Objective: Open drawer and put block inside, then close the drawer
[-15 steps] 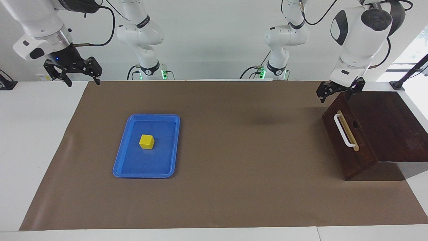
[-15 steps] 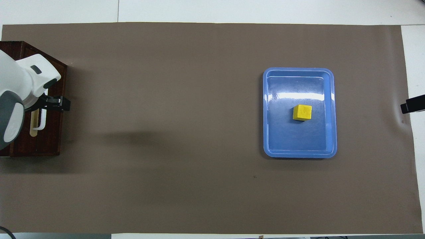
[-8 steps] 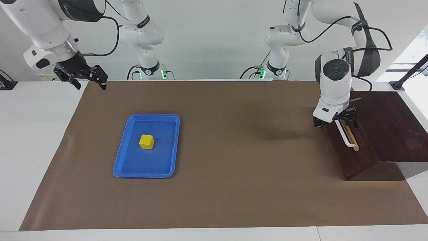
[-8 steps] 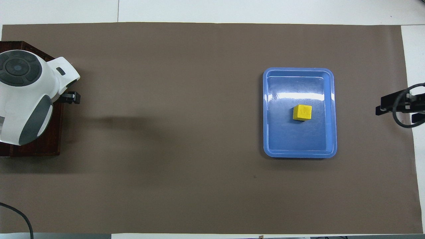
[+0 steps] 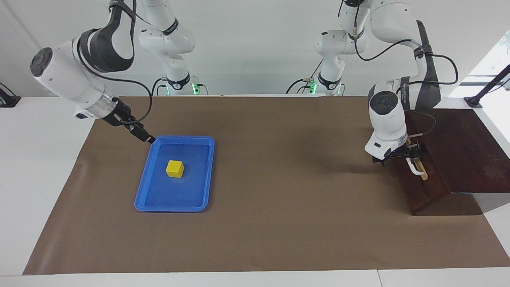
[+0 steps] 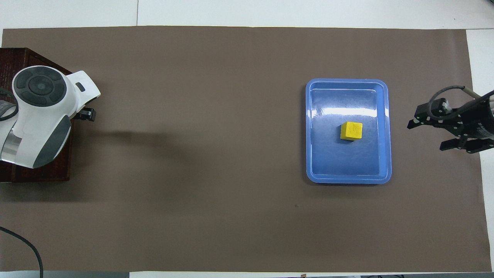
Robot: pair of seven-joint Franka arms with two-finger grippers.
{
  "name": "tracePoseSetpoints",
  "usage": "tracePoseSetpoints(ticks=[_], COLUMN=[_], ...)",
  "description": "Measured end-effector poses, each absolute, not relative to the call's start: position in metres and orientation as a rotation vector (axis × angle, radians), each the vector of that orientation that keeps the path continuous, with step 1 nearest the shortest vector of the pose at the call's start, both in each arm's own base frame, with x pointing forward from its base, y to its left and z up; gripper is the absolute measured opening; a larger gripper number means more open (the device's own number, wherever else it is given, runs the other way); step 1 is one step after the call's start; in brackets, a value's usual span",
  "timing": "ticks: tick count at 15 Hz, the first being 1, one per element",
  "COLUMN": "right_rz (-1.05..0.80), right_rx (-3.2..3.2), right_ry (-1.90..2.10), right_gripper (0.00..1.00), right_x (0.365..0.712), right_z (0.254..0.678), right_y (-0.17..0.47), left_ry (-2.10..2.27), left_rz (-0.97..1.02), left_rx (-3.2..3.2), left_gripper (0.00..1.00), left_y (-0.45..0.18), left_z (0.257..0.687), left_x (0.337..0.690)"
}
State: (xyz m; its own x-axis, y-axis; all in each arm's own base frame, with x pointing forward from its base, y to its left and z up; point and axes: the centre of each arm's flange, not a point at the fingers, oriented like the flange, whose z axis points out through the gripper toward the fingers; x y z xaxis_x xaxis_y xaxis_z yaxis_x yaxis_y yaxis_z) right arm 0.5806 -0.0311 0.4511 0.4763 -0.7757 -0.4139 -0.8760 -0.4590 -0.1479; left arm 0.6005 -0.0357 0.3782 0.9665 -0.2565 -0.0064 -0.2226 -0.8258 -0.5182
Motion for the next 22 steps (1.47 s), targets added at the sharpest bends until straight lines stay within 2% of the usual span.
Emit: tracePoseSetpoints(ticks=[13,22], right_rz=[0.710,0.741], right_rx=[-1.951,-1.903], right_ry=[1.697,1.715], right_gripper=[1.00,1.00], right_x=[0.586,0.588], right_z=[0.313,0.294], right_y=[-0.057,-0.055], left_ry=[0.405,0.261], left_rz=[-0.108,-0.197], left_rx=[-2.506,-2.544], left_gripper=[1.00,1.00], left_y=[-0.030,-0.049], left_z=[0.372,0.366], left_x=[0.601,0.598])
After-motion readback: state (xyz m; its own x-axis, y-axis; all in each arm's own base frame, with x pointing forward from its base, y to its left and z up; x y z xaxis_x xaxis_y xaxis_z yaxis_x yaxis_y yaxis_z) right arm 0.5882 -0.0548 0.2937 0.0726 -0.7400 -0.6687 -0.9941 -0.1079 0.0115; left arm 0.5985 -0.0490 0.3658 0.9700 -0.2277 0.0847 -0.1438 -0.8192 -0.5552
